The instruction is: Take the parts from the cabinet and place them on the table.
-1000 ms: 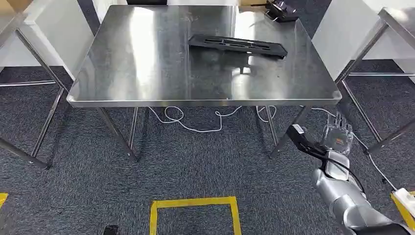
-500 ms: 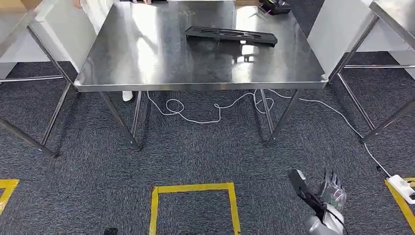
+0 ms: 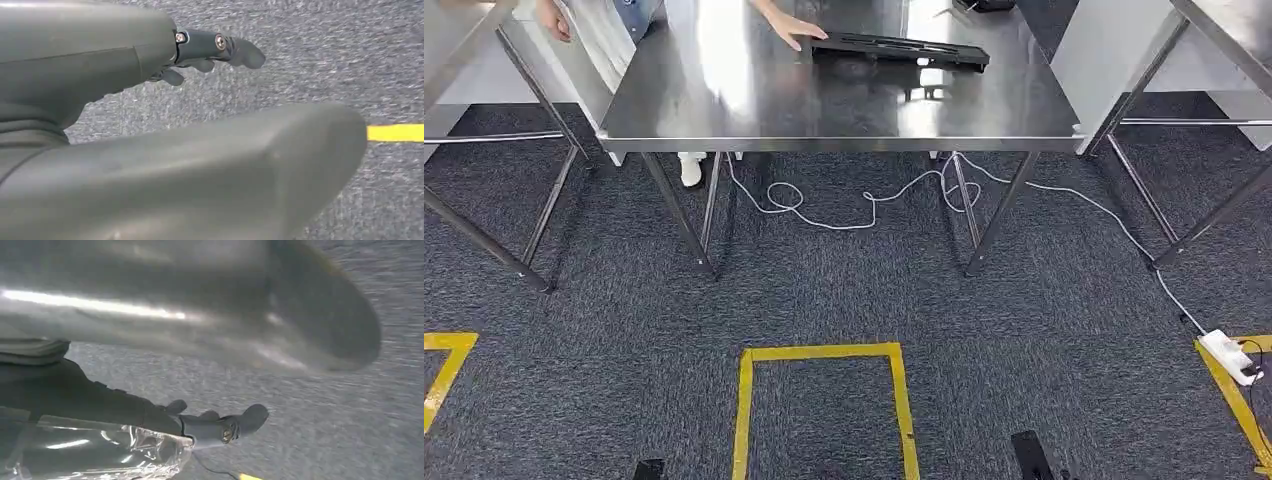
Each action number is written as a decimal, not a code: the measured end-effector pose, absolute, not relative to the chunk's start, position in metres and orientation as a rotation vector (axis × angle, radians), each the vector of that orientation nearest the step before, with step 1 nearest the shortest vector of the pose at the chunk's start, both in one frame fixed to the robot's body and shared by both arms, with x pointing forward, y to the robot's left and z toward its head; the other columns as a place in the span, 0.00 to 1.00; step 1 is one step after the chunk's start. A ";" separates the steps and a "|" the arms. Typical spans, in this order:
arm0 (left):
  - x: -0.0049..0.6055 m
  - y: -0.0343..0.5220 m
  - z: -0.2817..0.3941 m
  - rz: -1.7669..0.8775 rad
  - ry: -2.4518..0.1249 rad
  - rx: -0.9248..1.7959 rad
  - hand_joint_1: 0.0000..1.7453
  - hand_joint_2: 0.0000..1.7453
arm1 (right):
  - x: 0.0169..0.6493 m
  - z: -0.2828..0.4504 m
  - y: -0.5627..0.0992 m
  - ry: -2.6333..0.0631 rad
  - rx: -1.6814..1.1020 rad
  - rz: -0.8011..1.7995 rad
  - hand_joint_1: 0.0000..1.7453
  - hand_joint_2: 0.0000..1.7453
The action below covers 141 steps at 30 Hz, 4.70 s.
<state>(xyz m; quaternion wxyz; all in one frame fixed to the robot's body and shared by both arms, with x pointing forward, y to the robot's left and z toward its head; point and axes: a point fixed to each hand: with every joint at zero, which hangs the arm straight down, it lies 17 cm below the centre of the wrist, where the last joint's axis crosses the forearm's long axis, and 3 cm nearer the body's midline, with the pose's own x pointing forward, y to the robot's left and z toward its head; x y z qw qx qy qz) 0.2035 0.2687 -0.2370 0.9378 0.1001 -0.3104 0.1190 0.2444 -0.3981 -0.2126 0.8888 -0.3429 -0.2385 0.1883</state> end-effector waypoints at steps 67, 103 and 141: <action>0.231 0.250 -0.229 0.126 -0.651 0.171 0.00 0.00 | 0.142 -0.257 -0.359 -0.320 -0.544 0.355 0.00 0.00; 0.230 0.247 -0.231 0.124 -0.632 0.155 0.00 0.00 | 0.144 -0.257 -0.357 -0.314 -0.532 0.323 0.00 0.00; 0.232 0.245 -0.231 0.105 -0.628 0.146 0.00 0.00 | 0.131 -0.262 -0.352 -0.286 -0.492 0.287 0.00 0.00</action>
